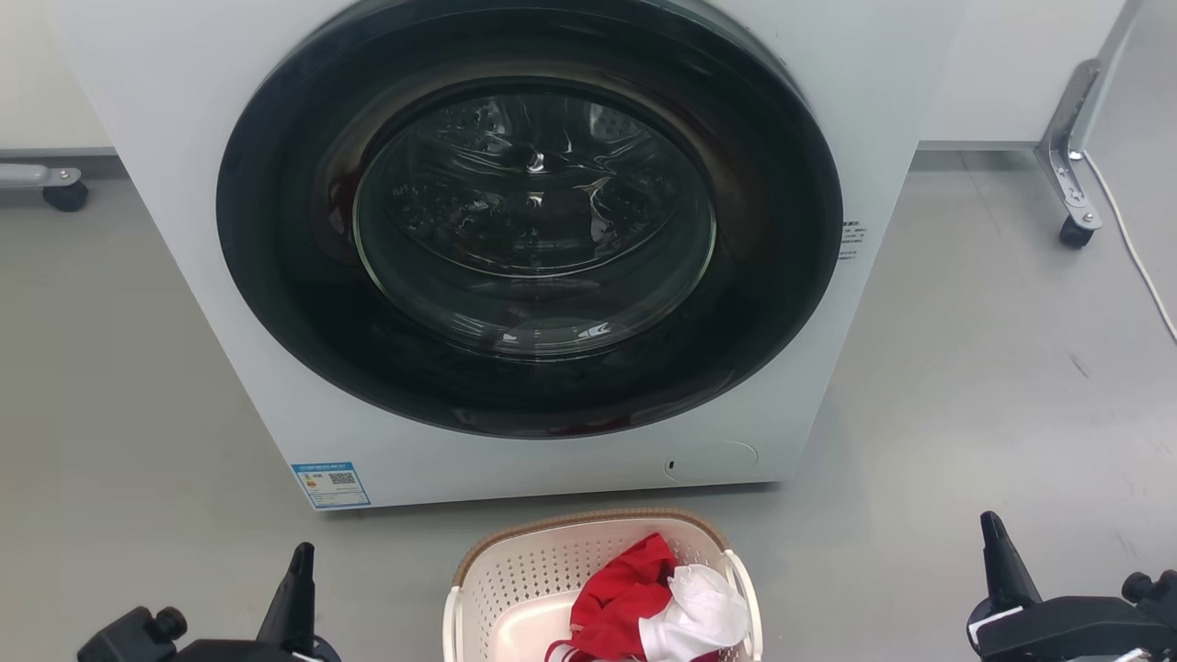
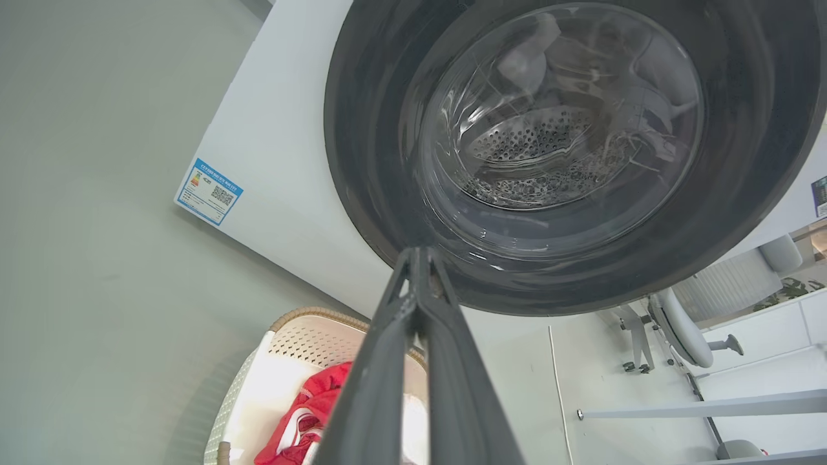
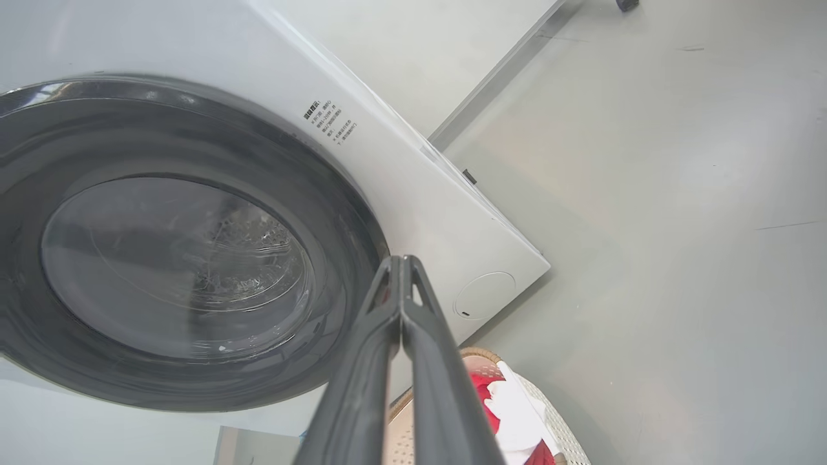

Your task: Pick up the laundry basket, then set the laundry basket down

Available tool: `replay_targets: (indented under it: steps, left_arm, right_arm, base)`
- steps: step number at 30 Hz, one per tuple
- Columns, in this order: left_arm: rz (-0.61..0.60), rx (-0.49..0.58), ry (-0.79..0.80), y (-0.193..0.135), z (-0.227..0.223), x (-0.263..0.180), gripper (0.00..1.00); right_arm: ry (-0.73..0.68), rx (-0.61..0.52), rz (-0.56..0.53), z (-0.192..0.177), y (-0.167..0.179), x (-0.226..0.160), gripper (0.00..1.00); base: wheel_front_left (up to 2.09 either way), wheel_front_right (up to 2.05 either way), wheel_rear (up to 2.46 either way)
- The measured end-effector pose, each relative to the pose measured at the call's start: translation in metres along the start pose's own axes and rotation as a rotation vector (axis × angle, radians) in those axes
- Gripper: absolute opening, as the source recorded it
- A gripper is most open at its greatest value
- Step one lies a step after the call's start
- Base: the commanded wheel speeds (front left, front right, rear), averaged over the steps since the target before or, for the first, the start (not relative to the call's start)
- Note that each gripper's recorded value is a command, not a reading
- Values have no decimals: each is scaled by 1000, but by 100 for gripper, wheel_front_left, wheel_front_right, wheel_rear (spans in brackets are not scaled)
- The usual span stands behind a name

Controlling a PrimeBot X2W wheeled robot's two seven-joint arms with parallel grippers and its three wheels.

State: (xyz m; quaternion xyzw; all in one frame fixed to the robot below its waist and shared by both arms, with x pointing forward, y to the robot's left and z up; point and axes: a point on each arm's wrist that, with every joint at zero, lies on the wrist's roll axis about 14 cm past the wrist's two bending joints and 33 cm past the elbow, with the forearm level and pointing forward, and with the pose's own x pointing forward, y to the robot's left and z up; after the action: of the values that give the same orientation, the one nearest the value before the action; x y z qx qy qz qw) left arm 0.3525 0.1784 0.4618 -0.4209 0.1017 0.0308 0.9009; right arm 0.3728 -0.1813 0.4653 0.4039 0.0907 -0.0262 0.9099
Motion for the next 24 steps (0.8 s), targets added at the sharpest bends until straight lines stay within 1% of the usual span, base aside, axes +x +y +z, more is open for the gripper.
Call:
replay_targets:
  steps: [3,9,14,22,24]
  left_arm:
    - [-7,-34,0,-1,2,2,0]
    - [-11,-144,2,-1,3,5,0]
    - [-20,-216,-2,0,5,7,0]
    - [-37,-323,-9,-3,9,11,0]
    - [-35,-340,-7,-2,9,11,0]
  right_arm:
    - [-2,43,-6,2,-2,0,0]
    - [-1,156,-7,3,-4,1,0]
    - [-6,235,-1,6,-4,1,0]
    - [-18,357,8,10,-4,3,0]
    - [-19,371,12,11,-3,3,0]
  base:
    - [0,0,0]
    - [0,0,0]
    - [0,0,0]
    - [0,0,0]
    - [0,0,0]
